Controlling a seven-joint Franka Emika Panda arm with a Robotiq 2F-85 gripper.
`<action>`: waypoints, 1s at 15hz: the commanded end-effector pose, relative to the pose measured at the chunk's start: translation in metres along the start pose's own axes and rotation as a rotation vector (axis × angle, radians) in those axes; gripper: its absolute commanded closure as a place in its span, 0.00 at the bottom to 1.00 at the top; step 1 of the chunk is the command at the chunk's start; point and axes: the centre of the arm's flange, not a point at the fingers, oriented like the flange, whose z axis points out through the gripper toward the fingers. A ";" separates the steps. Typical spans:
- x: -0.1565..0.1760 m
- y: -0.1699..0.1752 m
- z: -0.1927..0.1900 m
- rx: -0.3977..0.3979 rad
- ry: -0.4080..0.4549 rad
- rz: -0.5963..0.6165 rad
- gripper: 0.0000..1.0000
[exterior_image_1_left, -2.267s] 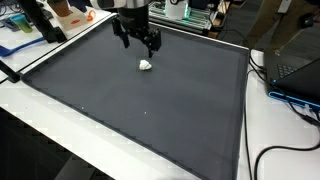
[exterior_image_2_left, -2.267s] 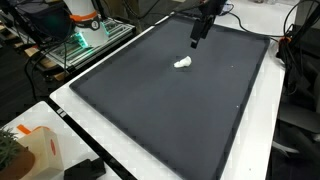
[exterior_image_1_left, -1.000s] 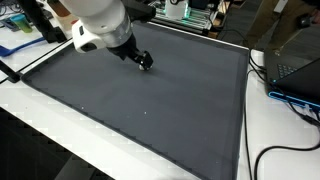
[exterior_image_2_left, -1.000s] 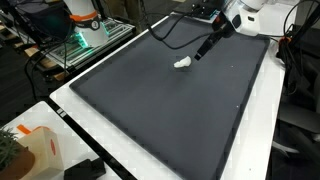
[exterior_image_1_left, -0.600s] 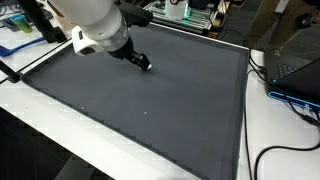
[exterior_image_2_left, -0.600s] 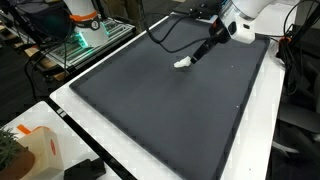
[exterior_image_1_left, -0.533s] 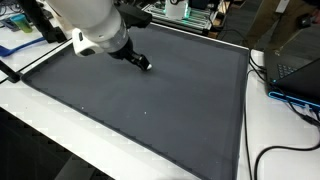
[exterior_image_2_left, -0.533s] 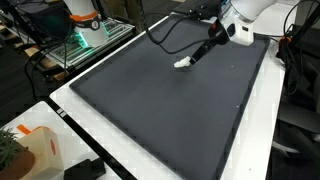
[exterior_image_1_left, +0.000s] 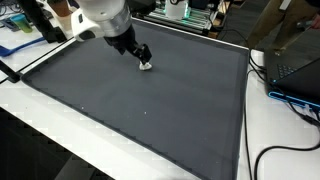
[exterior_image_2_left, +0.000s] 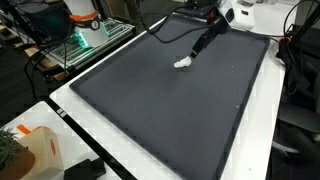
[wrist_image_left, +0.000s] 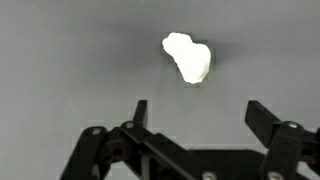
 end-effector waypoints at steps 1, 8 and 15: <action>-0.080 0.006 0.009 0.084 0.099 -0.012 0.00; -0.136 0.000 0.005 0.215 0.260 0.048 0.00; -0.212 0.015 0.041 0.183 0.324 -0.009 0.00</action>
